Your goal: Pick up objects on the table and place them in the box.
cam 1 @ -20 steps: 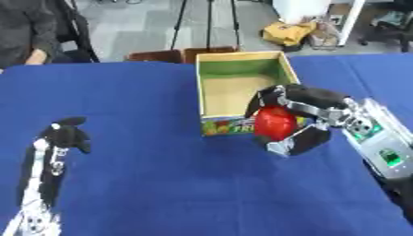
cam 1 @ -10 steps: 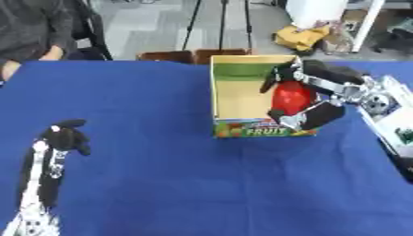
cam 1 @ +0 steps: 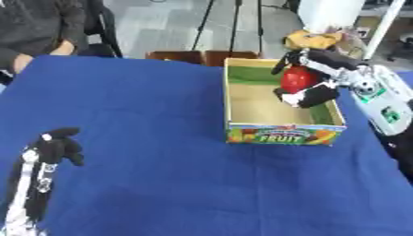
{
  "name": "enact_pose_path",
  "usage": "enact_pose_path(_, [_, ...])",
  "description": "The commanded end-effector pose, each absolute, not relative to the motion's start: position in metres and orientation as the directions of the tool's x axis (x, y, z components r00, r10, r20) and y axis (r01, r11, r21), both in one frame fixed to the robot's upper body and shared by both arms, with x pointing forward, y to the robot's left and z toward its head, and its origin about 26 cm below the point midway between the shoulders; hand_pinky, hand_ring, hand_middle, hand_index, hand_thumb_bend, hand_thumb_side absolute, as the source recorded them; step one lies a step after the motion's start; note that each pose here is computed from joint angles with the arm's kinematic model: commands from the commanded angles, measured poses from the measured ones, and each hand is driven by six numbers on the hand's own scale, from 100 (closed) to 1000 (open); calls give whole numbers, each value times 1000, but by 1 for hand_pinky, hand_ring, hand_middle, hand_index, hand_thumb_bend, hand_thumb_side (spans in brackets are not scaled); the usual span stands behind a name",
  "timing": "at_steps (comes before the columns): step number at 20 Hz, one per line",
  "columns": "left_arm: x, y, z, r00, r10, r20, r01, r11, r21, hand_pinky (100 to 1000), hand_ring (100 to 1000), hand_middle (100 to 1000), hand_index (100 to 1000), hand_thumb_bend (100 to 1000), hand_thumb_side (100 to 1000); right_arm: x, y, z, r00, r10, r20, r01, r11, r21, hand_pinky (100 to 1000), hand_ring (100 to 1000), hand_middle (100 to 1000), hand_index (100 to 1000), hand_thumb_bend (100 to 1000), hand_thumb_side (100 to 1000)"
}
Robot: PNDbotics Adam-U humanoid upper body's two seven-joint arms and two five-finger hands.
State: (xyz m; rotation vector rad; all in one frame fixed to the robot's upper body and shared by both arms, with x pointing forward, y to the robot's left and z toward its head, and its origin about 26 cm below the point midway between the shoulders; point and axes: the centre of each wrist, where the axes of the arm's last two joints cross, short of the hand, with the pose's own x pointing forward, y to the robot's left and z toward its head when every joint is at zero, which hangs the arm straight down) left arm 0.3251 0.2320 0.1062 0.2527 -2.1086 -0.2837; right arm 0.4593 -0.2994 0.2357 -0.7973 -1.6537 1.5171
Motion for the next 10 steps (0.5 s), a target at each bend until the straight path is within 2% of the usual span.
enact_pose_path(1, [325,233,119,-555,-294,778,-62,948,313,527,374,439,708,712,940,465,-313,242,-479,873,94,-6,105,-994,100,471,745,782,100,100])
enact_pose_path(6, [326,230,121,-564,-287,774,-52,948,313,527,373,438,708,712,940,473,-320,221,-420,901,109,-32,105,-994,100,505,765,790,100,100])
enact_pose_path(8, [326,229,122,-566,-283,774,-46,949,312,527,373,438,708,712,940,475,-322,214,-403,909,109,-41,101,-994,100,566,778,810,100,100])
enact_pose_path(9, [326,228,122,-567,-281,775,-44,949,312,527,373,438,708,713,940,476,-322,212,-398,911,107,-44,97,-994,236,636,789,825,100,123])
enact_pose_path(10, [326,228,122,-567,-279,775,-42,949,312,527,373,438,708,713,940,477,-321,210,-398,912,103,-45,93,-995,292,671,796,834,100,154])
